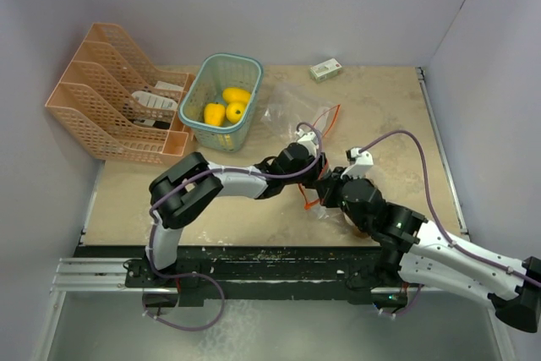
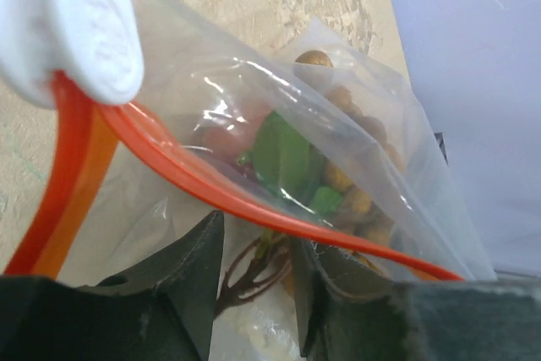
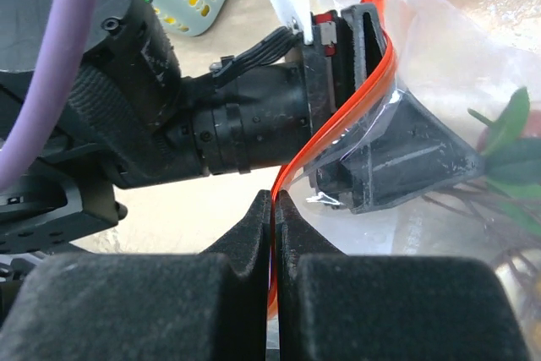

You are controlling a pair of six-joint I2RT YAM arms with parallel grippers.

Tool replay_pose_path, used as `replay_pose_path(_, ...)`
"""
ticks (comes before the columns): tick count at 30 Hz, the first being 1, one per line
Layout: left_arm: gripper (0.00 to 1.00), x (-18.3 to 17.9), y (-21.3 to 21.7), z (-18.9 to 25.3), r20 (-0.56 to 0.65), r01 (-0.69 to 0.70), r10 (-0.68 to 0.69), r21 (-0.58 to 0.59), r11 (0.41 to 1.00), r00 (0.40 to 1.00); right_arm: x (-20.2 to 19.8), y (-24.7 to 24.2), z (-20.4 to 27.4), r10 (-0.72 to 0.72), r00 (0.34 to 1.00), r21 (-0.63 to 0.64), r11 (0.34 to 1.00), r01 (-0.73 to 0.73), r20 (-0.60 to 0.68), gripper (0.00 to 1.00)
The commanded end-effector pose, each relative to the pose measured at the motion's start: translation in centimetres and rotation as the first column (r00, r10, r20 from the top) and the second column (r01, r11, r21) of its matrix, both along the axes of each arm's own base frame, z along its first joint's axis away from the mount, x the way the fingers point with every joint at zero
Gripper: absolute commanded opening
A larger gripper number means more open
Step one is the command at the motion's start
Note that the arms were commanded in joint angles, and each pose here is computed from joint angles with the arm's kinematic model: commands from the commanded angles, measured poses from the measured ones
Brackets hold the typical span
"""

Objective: Open the zip-top bag and remove the fake food
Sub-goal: Pick up the fake fruit from the zipper food storage bag.

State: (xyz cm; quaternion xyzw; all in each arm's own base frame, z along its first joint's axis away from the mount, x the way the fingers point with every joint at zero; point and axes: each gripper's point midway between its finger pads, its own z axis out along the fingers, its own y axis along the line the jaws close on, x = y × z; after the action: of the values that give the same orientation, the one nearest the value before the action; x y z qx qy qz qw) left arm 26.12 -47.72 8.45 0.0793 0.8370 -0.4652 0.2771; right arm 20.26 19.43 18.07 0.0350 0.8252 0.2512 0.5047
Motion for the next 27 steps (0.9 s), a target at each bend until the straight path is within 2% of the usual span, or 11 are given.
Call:
replay_pose_path(1, 0.3, 0.0, -2.6, 2.9, 0.04, 0.069, -0.064, -0.131, 0.989, 0.997, 0.0, 0.9, 1.3, 0.03, 0.999, 0.052, 0.998, -0.031, 0.033, 0.0)
replay_pose_path(3, 0.13, -0.3, -3.1, 3.2, 0.046, 0.1, -0.094, -0.156, 0.983, 0.994, 0.0, 0.5, 1.3, 0.018, 0.999, 0.047, 0.999, -0.02, 0.035, 0.0)
replay_pose_path(5, 0.0, -0.5, -3.3, 3.2, 0.044, 0.116, -0.11, -0.173, 0.978, 0.993, 0.0, -0.2, 1.4, -0.003, 0.999, 0.039, 0.999, 0.001, 0.036, 0.0)
replay_pose_path(16, 0.0, -1.6, -1.2, 6.3, 0.098, 0.118, -0.101, -0.189, 0.975, 0.99, -1.0, -3.9, -0.3, -0.099, 0.995, -0.034, 0.995, 0.099, -0.023, 0.0)
replay_pose_path(27, 0.0, -2.7, 2.4, 7.9, 0.132, 0.094, -0.077, -0.132, 0.987, 0.988, -0.7, -5.7, -1.3, -0.179, 0.983, -0.109, 0.979, 0.175, -0.028, 0.0)
